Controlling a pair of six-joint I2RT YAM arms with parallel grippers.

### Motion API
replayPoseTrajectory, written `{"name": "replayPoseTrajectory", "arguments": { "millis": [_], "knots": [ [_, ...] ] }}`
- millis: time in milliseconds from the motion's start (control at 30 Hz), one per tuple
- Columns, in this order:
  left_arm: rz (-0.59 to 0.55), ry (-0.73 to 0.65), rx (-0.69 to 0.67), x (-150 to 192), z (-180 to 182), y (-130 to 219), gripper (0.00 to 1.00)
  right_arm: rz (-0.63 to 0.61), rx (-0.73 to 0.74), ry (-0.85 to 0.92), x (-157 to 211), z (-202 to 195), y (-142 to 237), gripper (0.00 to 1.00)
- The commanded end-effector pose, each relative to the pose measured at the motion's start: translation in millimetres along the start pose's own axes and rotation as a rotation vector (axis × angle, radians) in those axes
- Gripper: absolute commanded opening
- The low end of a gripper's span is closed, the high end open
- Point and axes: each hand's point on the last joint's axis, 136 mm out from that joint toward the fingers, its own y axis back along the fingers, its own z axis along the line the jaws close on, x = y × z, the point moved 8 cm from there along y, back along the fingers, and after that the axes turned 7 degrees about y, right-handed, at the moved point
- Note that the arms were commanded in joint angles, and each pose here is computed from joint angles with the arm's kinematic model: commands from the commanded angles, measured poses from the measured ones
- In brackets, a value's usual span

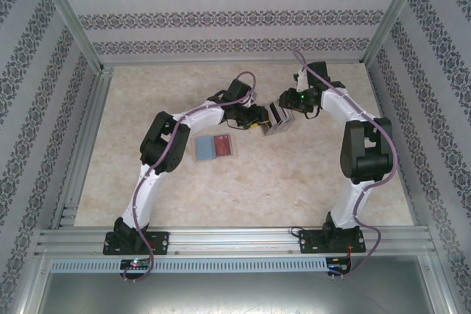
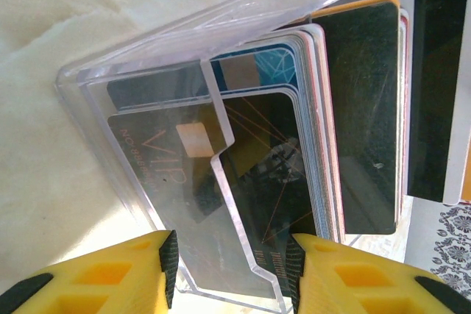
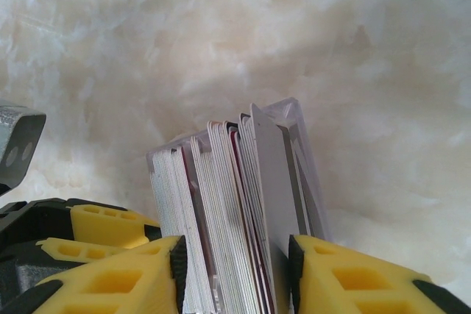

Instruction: Put the credit cards into the card holder

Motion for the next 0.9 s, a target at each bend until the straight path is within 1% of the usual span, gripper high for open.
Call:
{"name": "replayPoseTrajectory", "arguments": {
  "millis": [0,167,300,467,567,867],
  "knots": [
    [0.012,-0.019,0.029,5.7,-6.6,-10.4,0.46,0.004,-0.015,0.004,2.4,3.1,8.5,0.40],
    [0.010,-0.018,0.033,5.3,-7.2,-10.4,0.46,-0.011,-0.005,-0.003,1.5,0.2,15.4,0.29],
    [0.009,-0.020,0.035,5.4,-8.7,-9.2,0.46,-0.024,0.010,-0.005,0.5,-3.2,20.8,0.17],
    [-0.005,-0.029,0.037,5.6,-12.3,-3.2,0.46,-0.041,0.028,-0.010,0.1,-8.4,28.2,0.07],
    [-0.014,-0.035,0.042,6.5,-15.4,2.1,0.46,-0.053,0.029,-0.013,-0.1,-10.6,33.2,0.06],
    [-0.072,-0.091,0.079,7.8,-30.7,35.3,0.45,-0.124,0.033,0.003,2.1,-6.1,58.6,0.06]
  ]
}}
